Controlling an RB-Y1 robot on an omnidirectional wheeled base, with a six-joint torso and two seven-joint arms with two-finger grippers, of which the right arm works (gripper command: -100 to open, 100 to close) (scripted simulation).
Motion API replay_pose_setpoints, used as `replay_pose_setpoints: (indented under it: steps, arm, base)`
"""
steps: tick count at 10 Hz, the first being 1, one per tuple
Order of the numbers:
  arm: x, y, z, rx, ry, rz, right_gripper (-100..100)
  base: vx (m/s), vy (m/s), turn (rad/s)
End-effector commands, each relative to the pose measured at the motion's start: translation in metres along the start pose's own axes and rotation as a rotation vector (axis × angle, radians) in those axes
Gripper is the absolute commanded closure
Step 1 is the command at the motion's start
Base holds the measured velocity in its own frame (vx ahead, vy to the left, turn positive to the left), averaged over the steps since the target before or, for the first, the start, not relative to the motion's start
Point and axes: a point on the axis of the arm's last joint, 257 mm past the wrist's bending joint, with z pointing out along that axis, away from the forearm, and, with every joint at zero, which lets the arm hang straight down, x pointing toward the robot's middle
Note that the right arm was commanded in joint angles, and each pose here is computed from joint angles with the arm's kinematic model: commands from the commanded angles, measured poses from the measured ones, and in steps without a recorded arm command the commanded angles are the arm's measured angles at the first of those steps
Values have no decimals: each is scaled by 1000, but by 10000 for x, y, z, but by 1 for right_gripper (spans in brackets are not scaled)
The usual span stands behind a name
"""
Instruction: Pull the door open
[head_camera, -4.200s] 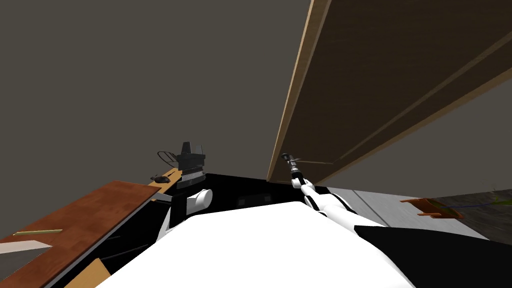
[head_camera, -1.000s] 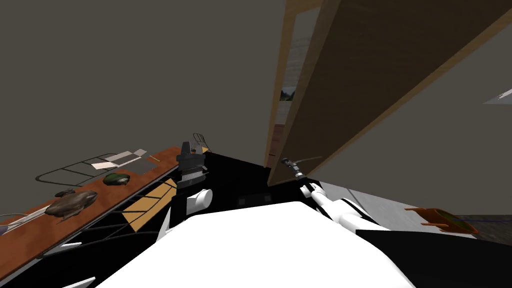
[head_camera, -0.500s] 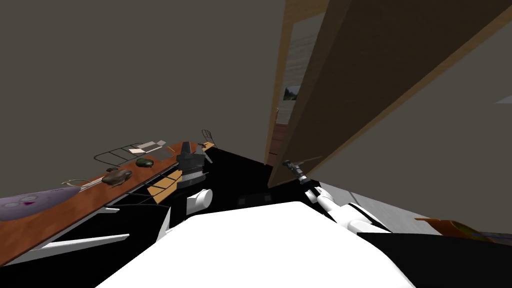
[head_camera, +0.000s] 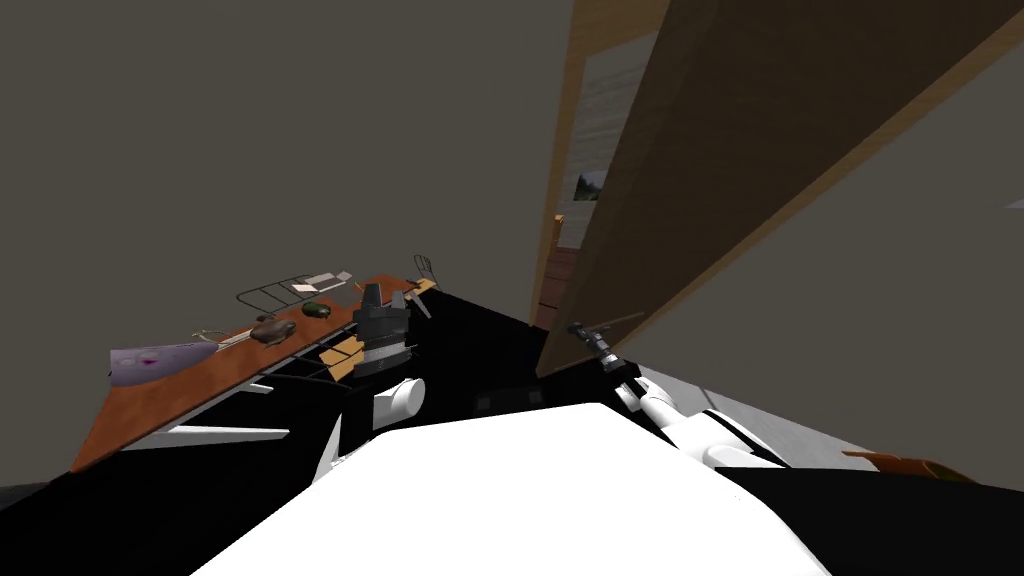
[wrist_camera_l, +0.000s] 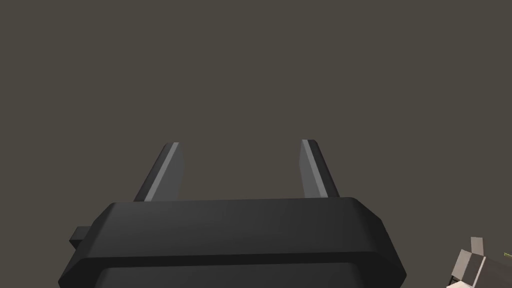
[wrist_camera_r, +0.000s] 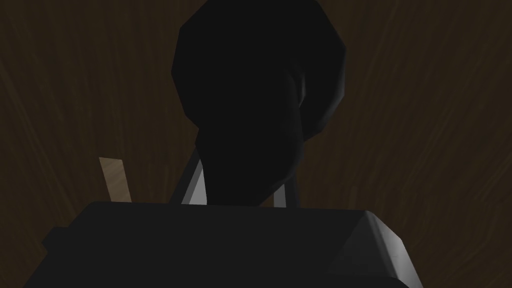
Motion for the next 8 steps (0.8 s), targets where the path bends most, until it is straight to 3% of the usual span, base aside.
replay_pose_setpoints:
  steps: [1, 8]
  arm:
    - [29, -12, -46, -1, 11, 2, 100]
    - [-7, 13, -213, -9, 31, -1, 100]
  base:
    - [-219, -103, 180]
    - [-194, -109, 168]
